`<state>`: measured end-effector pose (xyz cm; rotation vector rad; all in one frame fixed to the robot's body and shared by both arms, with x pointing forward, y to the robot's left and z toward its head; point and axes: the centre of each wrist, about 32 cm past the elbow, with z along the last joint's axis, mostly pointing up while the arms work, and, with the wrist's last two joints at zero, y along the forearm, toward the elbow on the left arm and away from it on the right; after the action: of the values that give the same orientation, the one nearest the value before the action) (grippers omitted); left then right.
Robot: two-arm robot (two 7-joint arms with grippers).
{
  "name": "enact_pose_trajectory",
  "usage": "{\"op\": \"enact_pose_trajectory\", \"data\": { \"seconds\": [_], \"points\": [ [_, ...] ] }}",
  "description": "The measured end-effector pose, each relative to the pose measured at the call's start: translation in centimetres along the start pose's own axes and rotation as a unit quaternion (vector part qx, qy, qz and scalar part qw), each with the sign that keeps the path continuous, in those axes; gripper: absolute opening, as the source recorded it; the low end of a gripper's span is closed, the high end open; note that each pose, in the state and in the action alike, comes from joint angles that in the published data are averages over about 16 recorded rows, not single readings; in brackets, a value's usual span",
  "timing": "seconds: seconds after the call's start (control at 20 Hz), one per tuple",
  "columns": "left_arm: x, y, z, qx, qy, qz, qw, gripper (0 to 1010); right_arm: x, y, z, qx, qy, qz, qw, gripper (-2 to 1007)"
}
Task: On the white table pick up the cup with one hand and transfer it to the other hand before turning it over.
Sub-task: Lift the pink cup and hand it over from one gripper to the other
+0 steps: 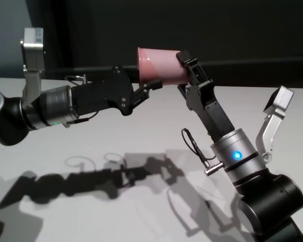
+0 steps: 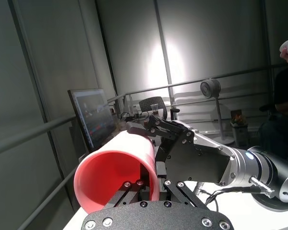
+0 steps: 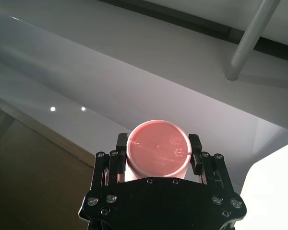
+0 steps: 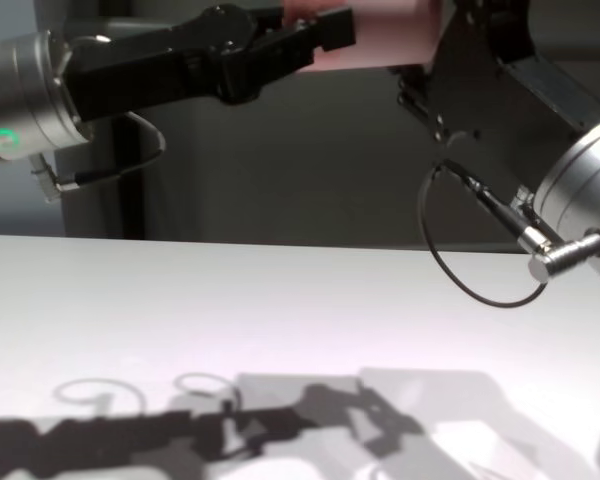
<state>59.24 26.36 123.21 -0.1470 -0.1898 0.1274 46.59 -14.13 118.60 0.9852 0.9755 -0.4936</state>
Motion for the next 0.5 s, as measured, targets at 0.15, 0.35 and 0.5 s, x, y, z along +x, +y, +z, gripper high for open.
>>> {"op": "enact_pose_trajectory", "data": {
  "seconds": [0.15,0.35,0.5],
  "points": [
    [0.0,0.0,0.0,0.0,0.0,0.0,1.0,175,-0.01,0.0,0.0,0.0,0.0,0.0,1.0,736],
    [0.0,0.0,0.0,0.0,0.0,0.0,1.0,290,-0.01,0.0,-0.01,0.0,0.0,0.0,1.0,736],
    [0.0,0.0,0.0,0.0,0.0,0.0,1.0,397,-0.01,0.0,-0.01,0.0,0.0,0.0,1.0,736]
  ]
}}
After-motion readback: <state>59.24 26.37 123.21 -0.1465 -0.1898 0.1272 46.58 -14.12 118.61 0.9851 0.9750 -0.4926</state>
